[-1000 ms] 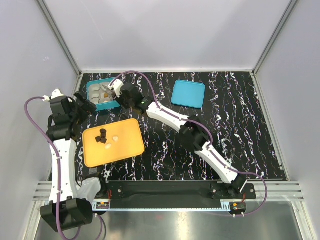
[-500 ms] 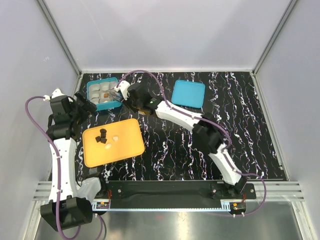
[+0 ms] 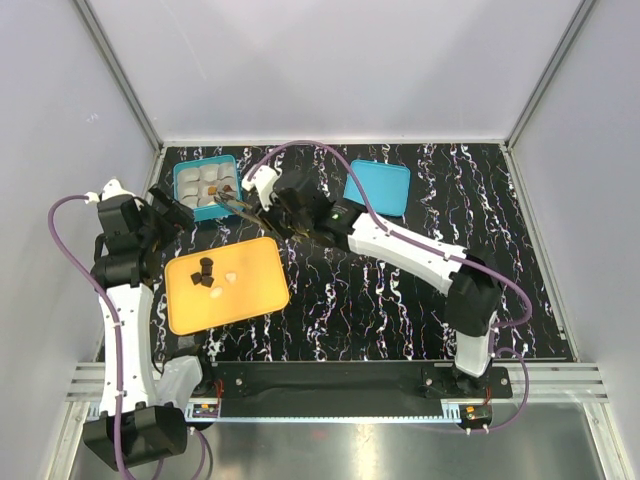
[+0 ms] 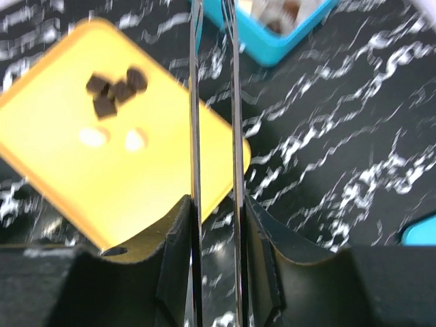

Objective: Pack the chocolate

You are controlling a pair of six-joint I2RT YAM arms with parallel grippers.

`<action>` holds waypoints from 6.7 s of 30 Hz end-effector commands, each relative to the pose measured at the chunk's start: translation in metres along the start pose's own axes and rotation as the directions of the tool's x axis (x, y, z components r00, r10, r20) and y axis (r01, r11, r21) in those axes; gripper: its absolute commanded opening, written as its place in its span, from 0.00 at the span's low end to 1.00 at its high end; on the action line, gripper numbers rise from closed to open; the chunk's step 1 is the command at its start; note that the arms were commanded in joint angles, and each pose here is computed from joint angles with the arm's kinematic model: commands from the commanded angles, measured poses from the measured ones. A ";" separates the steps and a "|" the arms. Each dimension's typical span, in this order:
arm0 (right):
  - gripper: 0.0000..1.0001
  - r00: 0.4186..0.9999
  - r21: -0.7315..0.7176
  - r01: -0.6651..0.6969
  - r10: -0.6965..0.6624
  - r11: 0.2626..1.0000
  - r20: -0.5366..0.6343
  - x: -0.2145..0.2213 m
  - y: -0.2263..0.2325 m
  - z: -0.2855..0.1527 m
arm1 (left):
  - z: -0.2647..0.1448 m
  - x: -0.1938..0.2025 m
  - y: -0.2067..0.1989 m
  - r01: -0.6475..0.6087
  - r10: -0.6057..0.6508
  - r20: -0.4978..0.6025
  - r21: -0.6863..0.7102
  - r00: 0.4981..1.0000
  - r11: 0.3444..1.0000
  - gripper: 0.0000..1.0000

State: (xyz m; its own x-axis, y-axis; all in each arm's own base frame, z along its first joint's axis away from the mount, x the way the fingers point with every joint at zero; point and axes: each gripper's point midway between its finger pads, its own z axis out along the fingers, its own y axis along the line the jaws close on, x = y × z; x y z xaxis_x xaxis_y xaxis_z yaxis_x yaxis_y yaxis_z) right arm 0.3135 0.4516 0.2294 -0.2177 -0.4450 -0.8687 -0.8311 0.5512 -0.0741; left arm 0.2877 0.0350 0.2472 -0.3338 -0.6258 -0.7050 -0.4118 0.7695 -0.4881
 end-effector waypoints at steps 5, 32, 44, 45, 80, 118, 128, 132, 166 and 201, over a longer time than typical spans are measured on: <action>0.43 0.990 -0.077 -0.055 0.045 0.995 -0.134 0.027 0.025 -0.040 | -0.002 -0.003 -0.010 -0.003 0.002 0.015 0.056 1.000 0.998 0.99; 0.50 0.951 -0.181 0.015 -0.070 0.983 -0.300 0.084 0.091 -0.006 | 0.008 -0.004 -0.010 0.001 -0.001 0.007 0.054 1.000 0.999 0.99; 0.51 0.945 -0.178 0.024 -0.080 0.984 -0.318 0.097 0.095 0.006 | 0.011 -0.002 -0.008 0.003 -0.003 0.003 0.050 1.000 0.999 0.99; 0.52 0.944 -0.176 0.024 -0.080 0.984 -0.319 0.098 0.095 0.009 | 0.011 -0.002 -0.008 0.002 -0.002 0.003 0.052 1.000 0.999 0.99; 0.40 0.968 -0.137 0.043 -0.076 0.990 -0.239 0.061 0.091 0.012 | 0.002 -0.015 -0.010 -0.008 0.006 0.037 0.029 0.999 1.000 0.99; 0.36 0.950 0.121 0.105 -0.135 0.987 0.282 -0.062 -0.023 0.175 | 0.026 -0.052 0.016 0.059 -0.041 0.108 -0.170 0.993 0.984 0.99; 0.36 0.932 0.127 0.099 -0.137 0.987 0.337 -0.052 -0.039 0.199 | 0.056 -0.058 0.027 0.078 -0.059 0.099 -0.194 0.993 0.978 0.99; 0.37 0.926 0.105 0.098 -0.130 0.990 0.355 -0.050 -0.039 0.205 | 0.063 -0.056 0.030 0.077 -0.060 0.089 -0.198 0.994 0.977 0.99; 0.48 0.921 0.080 0.093 -0.116 0.992 0.371 -0.031 -0.042 0.224 | 0.073 -0.044 0.029 0.090 -0.080 0.065 -0.163 0.995 0.983 0.99; 0.36 0.967 0.193 -0.249 0.231 0.949 0.108 -0.018 -0.014 -0.012 | 0.001 0.019 -0.017 -0.011 0.026 -0.102 0.146 0.994 0.989 0.99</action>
State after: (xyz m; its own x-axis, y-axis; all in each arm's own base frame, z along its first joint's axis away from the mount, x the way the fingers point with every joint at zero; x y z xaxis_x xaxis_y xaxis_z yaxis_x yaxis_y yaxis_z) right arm 0.3521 0.4658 0.2722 -0.1946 -0.2232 -0.9551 -0.7269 0.6866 -0.0123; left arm 0.3011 0.0315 0.2535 -0.3555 -0.6414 -0.6799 -0.3557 0.7655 -0.5362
